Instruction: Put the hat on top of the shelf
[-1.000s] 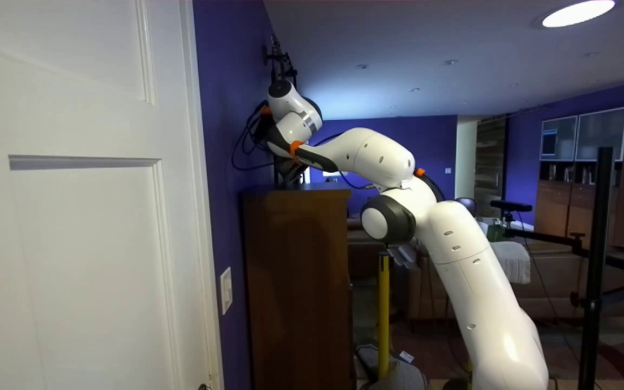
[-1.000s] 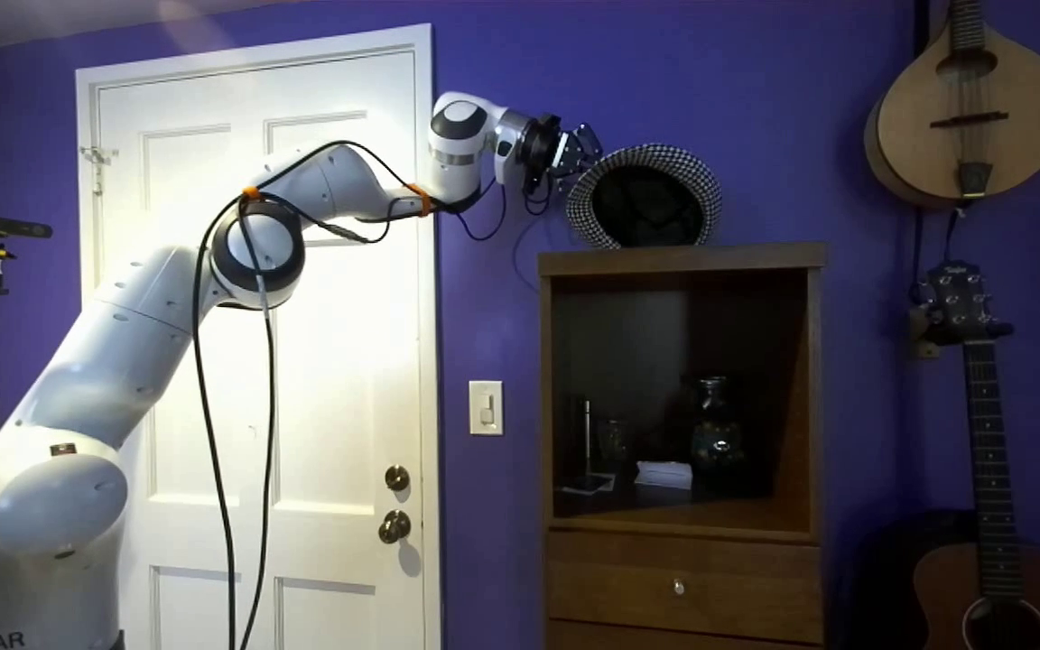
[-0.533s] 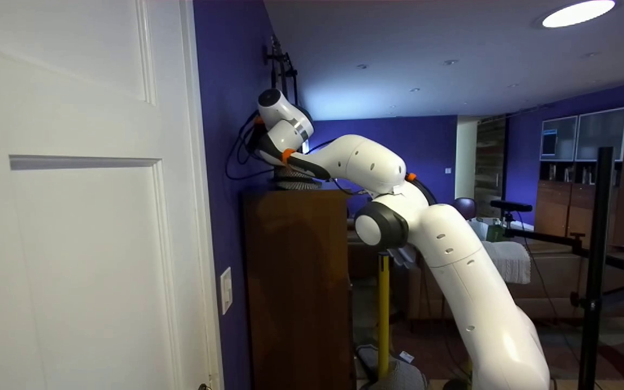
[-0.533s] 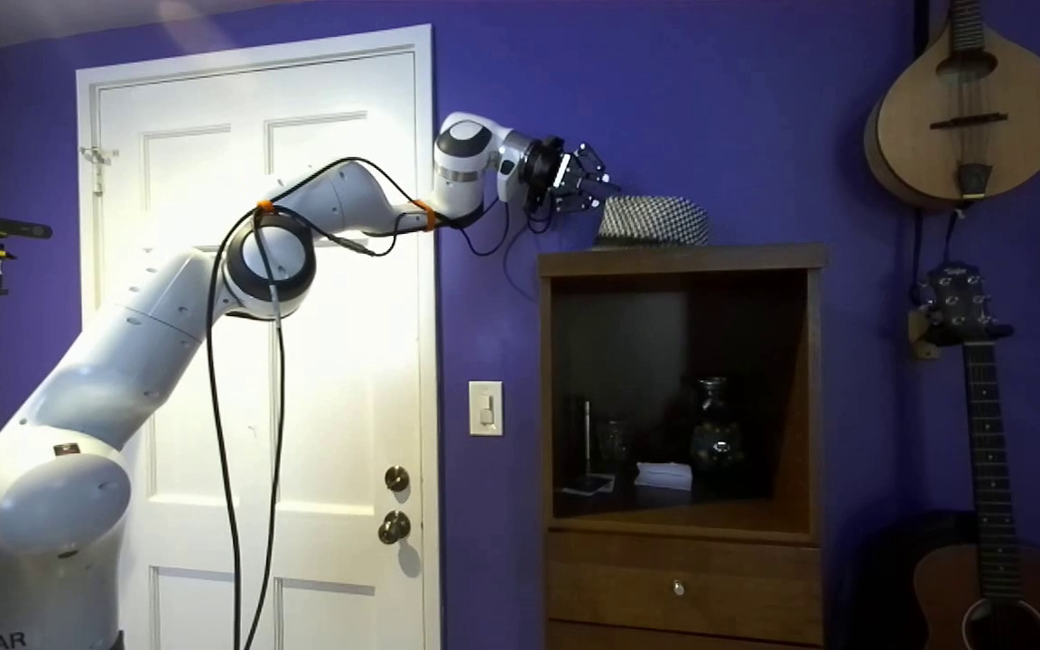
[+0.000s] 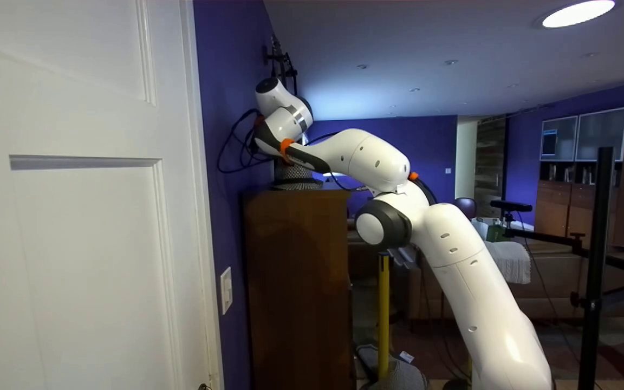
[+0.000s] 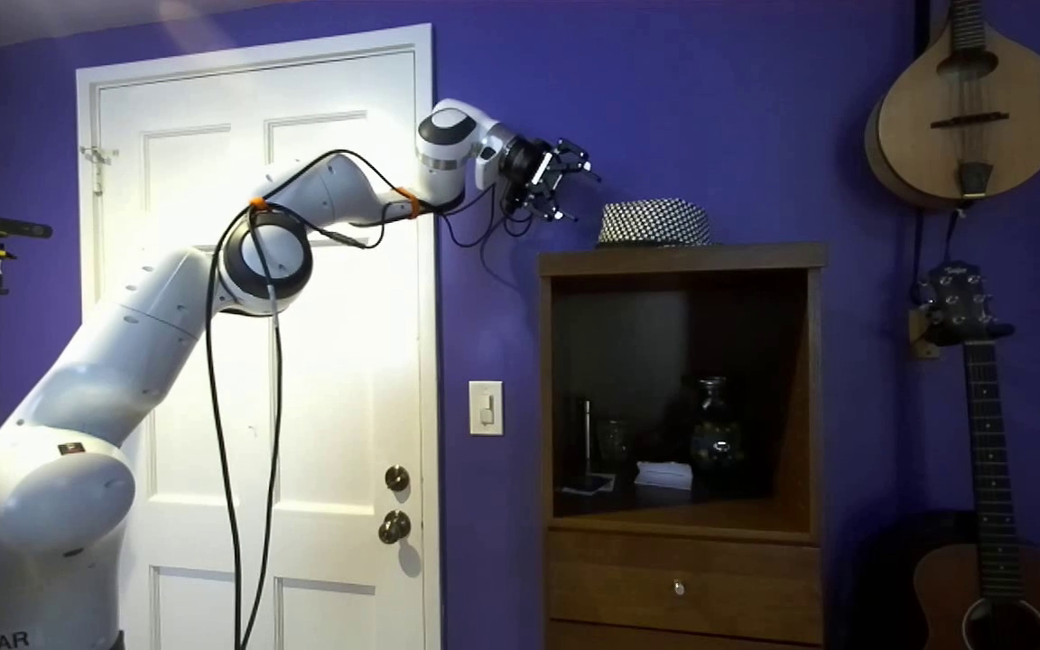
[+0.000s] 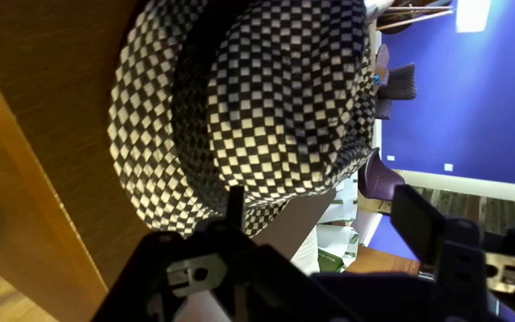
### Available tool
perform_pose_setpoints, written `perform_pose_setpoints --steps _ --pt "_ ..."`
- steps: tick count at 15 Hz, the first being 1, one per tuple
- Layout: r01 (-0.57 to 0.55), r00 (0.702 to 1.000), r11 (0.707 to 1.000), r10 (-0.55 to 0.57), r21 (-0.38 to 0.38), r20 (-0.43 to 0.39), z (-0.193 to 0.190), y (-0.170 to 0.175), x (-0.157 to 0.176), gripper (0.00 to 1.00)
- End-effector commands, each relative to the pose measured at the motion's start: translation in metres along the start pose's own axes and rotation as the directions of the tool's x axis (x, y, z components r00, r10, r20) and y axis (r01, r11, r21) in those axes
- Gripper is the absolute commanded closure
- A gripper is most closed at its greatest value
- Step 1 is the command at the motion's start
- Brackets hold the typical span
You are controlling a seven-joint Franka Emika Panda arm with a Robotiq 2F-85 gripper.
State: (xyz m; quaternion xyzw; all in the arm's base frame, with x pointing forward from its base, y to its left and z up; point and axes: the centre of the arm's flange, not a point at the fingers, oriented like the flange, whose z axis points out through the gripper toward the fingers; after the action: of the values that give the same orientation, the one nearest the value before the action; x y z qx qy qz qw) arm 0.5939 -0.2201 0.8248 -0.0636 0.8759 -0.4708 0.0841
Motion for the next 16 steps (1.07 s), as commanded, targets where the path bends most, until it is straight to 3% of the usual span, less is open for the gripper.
perform_pose_setpoints --steps 1,5,9,13,16 --pt "0.160 0.987 0.981 -0.156 -0.109 0.039 -0.024 -0.031 -0.012 0.00" --pt "0.334 0.940 0.923 -0.311 -0.192 0.140 -0.041 -0.025 -0.006 0.00" --pt "0.489 0.870 0.823 -0.438 -0.287 0.226 -0.066 -0.017 0.002 0.00" --pt "0.655 0.755 0.684 -0.580 -0.322 0.306 -0.086 -0.014 0.016 0.00" --pt "0.774 0.633 0.570 -0.682 -0.276 0.365 -0.096 -0.012 0.025 0.00"
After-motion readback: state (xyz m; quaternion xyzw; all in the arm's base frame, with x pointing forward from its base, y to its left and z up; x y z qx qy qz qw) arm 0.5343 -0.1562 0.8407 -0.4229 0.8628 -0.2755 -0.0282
